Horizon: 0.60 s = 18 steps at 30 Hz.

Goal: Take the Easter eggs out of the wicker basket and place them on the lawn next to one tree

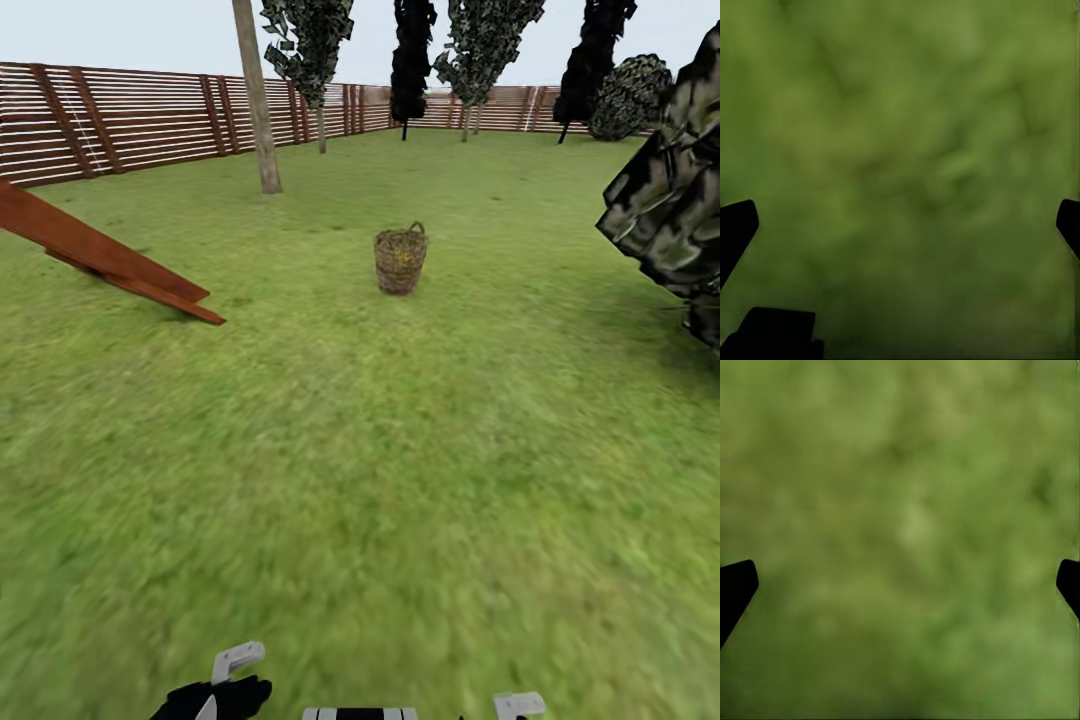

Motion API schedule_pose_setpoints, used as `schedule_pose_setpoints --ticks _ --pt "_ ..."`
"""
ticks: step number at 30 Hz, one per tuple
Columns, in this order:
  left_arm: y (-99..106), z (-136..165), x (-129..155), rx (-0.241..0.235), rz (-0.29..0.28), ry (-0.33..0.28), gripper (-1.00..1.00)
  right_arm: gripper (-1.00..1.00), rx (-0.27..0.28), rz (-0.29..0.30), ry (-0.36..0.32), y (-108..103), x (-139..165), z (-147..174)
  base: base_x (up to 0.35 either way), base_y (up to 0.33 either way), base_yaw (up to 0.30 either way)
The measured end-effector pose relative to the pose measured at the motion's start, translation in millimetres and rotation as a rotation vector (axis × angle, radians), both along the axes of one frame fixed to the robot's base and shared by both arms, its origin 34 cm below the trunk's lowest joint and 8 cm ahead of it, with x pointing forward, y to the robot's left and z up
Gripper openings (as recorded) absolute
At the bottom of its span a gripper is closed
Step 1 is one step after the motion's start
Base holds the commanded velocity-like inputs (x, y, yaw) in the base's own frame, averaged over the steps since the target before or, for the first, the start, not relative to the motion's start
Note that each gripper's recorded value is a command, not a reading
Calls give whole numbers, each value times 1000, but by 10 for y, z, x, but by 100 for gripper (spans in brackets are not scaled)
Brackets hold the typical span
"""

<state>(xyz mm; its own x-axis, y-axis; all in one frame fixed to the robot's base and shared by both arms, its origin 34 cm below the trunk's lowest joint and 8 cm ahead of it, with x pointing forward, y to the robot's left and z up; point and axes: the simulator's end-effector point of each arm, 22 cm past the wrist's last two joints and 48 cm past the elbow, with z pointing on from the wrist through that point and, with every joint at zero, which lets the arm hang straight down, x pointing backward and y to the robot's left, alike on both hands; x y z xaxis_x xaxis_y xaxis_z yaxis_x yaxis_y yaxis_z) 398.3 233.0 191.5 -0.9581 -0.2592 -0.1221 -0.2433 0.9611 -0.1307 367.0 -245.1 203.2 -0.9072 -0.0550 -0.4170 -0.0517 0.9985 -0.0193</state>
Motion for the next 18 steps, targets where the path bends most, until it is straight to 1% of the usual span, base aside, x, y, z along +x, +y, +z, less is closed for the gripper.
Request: schedule_pose_setpoints --ticks 18 --pt "6 2 7 1 0 -1 100 100 0 -1 1 -1 -7 -2 328 0 5"
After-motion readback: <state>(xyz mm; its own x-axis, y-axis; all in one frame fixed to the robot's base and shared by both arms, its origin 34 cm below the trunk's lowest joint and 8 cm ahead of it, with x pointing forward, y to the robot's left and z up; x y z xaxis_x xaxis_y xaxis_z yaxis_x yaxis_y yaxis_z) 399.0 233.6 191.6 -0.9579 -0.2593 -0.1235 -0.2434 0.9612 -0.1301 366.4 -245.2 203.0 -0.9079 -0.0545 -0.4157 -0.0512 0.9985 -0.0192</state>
